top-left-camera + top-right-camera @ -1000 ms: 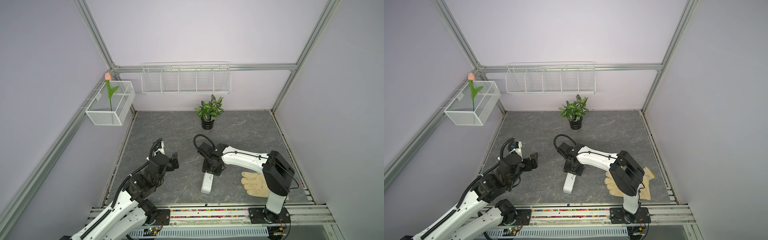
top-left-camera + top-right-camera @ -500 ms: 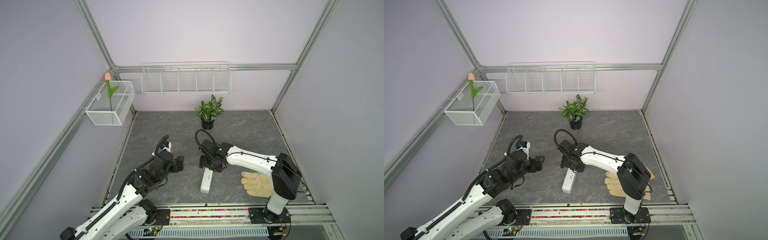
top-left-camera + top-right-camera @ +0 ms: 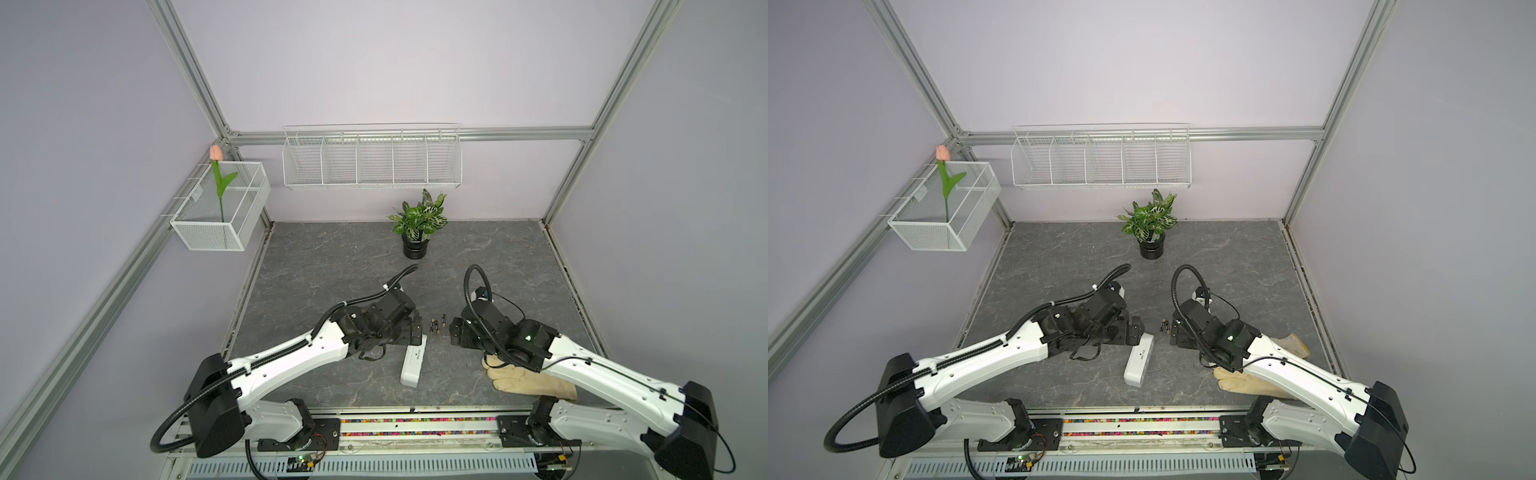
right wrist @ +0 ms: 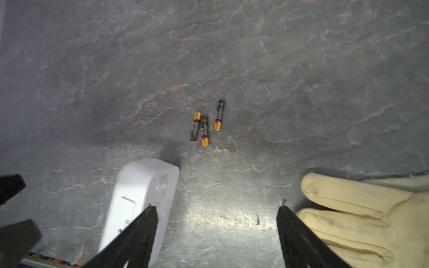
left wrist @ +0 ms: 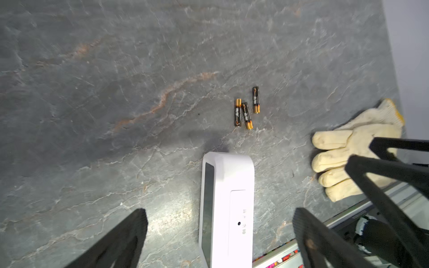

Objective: Insert the battery into the alarm
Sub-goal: Pick up the alarm from the center of the board.

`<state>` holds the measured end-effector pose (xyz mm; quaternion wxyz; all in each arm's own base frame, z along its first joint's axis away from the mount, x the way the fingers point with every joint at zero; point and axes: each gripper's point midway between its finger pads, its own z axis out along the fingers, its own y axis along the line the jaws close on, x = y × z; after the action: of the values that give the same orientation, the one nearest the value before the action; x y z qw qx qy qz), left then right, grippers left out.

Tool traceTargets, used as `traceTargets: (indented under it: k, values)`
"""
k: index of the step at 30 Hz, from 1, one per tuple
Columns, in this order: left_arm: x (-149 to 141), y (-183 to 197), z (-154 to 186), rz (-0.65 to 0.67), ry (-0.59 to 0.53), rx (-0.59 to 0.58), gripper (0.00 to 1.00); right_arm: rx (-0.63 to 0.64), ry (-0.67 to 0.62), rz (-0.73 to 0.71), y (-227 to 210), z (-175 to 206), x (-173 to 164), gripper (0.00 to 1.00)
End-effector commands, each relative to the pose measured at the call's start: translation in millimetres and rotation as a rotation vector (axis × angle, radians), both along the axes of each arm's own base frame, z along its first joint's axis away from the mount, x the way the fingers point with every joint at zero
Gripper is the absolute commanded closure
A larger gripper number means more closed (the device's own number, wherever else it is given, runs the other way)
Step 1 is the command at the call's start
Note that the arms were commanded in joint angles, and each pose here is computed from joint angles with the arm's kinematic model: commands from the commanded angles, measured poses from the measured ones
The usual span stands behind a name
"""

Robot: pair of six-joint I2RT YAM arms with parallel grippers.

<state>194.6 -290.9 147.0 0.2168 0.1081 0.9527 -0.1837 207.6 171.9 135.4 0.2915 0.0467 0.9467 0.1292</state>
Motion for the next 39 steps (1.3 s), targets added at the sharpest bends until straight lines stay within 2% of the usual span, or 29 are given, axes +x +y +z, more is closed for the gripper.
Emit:
traceTargets:
  k: [1,5,9,17,26,29,39]
  values:
    - [-13,-4,-12,-0.006,0.064,0.066,0.0,0.06,-0.057,-0.041,-13,-3,0,0.17]
    - [-25,-17,-27,-0.076,0.109,0.121,0.0,0.119,-0.096,-0.09,-26,-4,-2,0.17]
    - [-33,-26,-43,-0.121,0.154,0.173,0.08,0.138,-0.11,-0.109,-31,-7,-4,0.17]
    - [-34,-23,-66,-0.119,0.168,0.298,0.13,0.123,-0.091,-0.127,-35,-14,-6,0.17]
    - [-37,-32,-74,-0.136,0.179,0.306,0.23,0.156,-0.095,-0.112,-29,-15,-5,0.17]
    - [-38,-30,-77,-0.139,0.179,0.336,0.31,0.16,-0.091,-0.113,-29,-16,-6,0.17]
    - [-37,-24,-83,-0.138,0.176,0.38,0.37,0.143,-0.092,-0.115,-31,-20,-5,0.17]
